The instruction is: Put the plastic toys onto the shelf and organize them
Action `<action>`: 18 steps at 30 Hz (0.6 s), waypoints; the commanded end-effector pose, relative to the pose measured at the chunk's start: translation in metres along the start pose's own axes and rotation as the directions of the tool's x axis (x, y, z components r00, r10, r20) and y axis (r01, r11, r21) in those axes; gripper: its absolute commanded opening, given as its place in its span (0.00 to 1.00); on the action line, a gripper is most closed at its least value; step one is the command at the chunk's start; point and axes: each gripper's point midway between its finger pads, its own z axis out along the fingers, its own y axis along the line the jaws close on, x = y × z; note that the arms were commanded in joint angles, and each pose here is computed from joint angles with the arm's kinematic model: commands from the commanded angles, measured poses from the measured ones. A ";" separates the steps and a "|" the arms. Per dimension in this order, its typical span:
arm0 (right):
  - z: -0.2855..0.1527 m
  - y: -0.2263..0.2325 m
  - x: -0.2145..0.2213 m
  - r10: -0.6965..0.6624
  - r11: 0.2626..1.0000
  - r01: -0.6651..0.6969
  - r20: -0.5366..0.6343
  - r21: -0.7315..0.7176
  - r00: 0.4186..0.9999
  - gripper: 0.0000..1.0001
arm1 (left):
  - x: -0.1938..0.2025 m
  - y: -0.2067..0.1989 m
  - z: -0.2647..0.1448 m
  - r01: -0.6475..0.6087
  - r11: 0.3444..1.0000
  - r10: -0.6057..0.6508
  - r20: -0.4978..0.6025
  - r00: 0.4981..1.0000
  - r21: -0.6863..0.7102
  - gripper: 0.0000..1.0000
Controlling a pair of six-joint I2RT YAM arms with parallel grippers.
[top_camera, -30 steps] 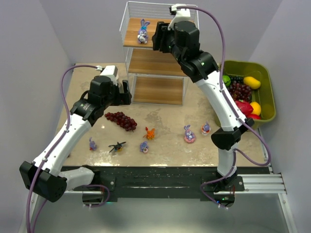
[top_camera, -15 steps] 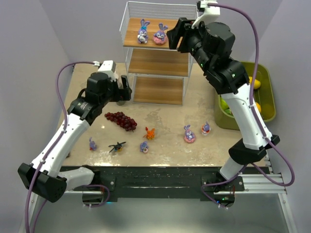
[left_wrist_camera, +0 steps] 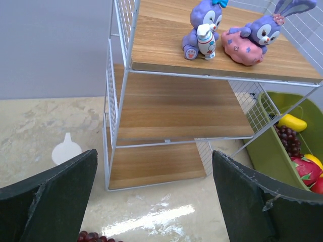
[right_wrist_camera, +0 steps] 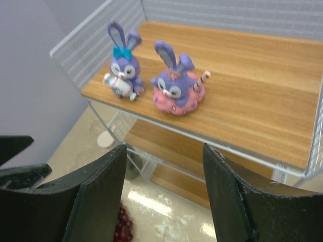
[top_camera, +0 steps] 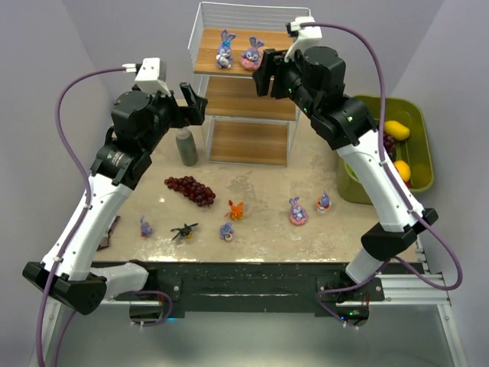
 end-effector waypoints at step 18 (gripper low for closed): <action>-0.123 -0.075 0.247 0.102 0.984 -0.009 -0.522 0.178 0.847 0.79 | 0.051 0.012 0.000 -0.023 1.000 0.024 -0.056 0.998 0.016 1.00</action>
